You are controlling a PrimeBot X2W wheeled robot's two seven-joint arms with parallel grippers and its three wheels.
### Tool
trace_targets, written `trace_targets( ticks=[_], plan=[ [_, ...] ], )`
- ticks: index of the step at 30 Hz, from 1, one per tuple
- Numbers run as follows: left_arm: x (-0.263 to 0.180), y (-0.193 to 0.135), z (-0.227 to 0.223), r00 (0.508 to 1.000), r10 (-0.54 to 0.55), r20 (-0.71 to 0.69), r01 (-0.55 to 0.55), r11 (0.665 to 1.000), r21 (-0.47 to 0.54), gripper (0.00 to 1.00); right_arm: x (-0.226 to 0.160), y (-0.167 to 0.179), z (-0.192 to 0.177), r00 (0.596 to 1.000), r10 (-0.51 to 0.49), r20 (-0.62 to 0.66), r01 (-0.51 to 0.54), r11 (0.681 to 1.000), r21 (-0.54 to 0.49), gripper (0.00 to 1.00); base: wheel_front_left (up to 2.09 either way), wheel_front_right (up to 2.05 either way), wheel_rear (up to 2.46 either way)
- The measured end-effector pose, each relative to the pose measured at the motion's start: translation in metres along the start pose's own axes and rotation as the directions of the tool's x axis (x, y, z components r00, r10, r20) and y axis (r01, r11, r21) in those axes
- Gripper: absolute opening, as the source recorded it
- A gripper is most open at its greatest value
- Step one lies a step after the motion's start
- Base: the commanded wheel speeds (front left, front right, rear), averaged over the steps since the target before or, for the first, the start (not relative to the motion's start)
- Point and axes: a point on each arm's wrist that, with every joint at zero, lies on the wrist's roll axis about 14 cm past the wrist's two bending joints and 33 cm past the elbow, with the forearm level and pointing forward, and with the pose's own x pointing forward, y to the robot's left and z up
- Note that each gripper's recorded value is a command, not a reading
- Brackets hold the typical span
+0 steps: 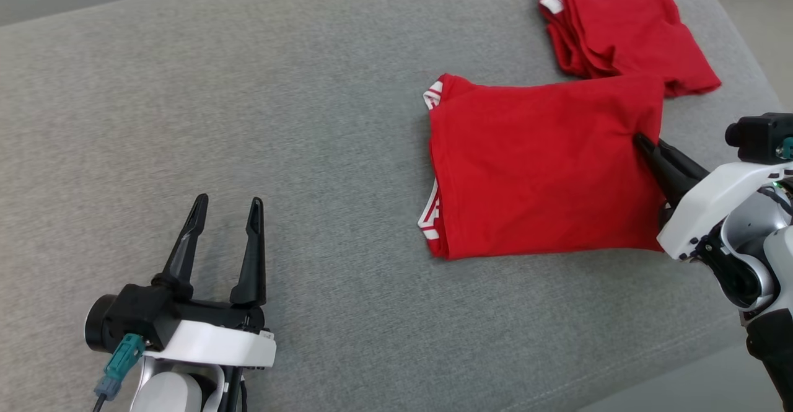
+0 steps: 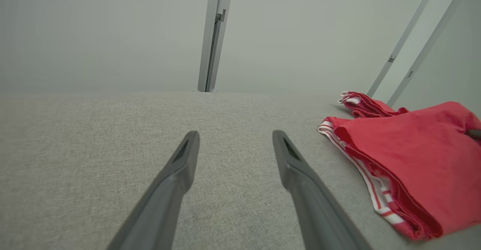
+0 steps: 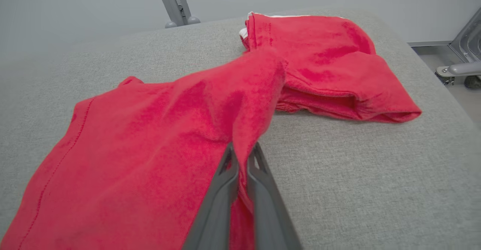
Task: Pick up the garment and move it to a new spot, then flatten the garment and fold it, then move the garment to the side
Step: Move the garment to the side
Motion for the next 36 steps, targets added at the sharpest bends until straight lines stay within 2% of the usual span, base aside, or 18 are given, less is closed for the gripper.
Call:
trace_targets(
  ticks=[4, 8, 14, 18, 22, 30, 36],
  plan=[
    [0.003, -0.005, -0.007, 1.000, -0.018, -0.015, 0.018, 1.000, -0.006, 1.00, -0.001, -0.006, 0.001, 1.000, -0.017, 0.008, 0.017, 1.000, -0.006, 0.00, 0.00, 0.00, 0.00],
    [-0.001, 0.000, -0.003, 1.000, -0.004, -0.009, 0.004, 1.000, 0.004, 1.00, 0.007, 0.006, 0.016, 0.999, 0.017, 0.031, -0.016, 0.999, -0.034, 0.00, 0.00, 0.00, 0.00],
    [-0.010, 0.011, 0.009, 0.999, 0.041, 0.014, -0.041, 0.999, 0.015, 1.00, 0.025, 0.028, 0.068, 0.992, 0.079, 0.101, -0.068, 0.993, -0.101, 0.00, 0.00, 0.00, 0.00],
    [-0.017, 0.019, 0.015, 0.997, 0.071, 0.028, -0.071, 0.997, 0.018, 1.00, 0.035, 0.031, 0.101, 0.989, 0.080, 0.127, -0.063, 0.988, -0.138, 0.00, 0.00, 0.00, 0.00],
    [-0.023, 0.027, 0.019, 0.994, 0.100, 0.036, -0.100, 0.995, 0.020, 1.00, 0.043, 0.024, 0.127, 0.987, 0.056, 0.150, -0.029, 0.985, -0.173, 0.00, 0.00, 0.00, 0.00],
    [-0.029, 0.040, 0.019, 0.990, 0.140, 0.036, -0.140, 0.990, 0.019, 1.00, 0.051, 0.001, 0.152, 0.991, -0.010, 0.135, 0.044, 0.967, -0.251, 0.00, 0.00, 0.00, 0.00],
    [-0.030, 0.045, 0.012, 0.989, 0.150, 0.017, -0.150, 0.988, 0.019, 1.00, 0.062, -0.019, 0.155, 0.993, -0.070, 0.096, 0.095, 0.955, -0.281, 0.00, 0.00, 0.00, 0.00]
  ],
)
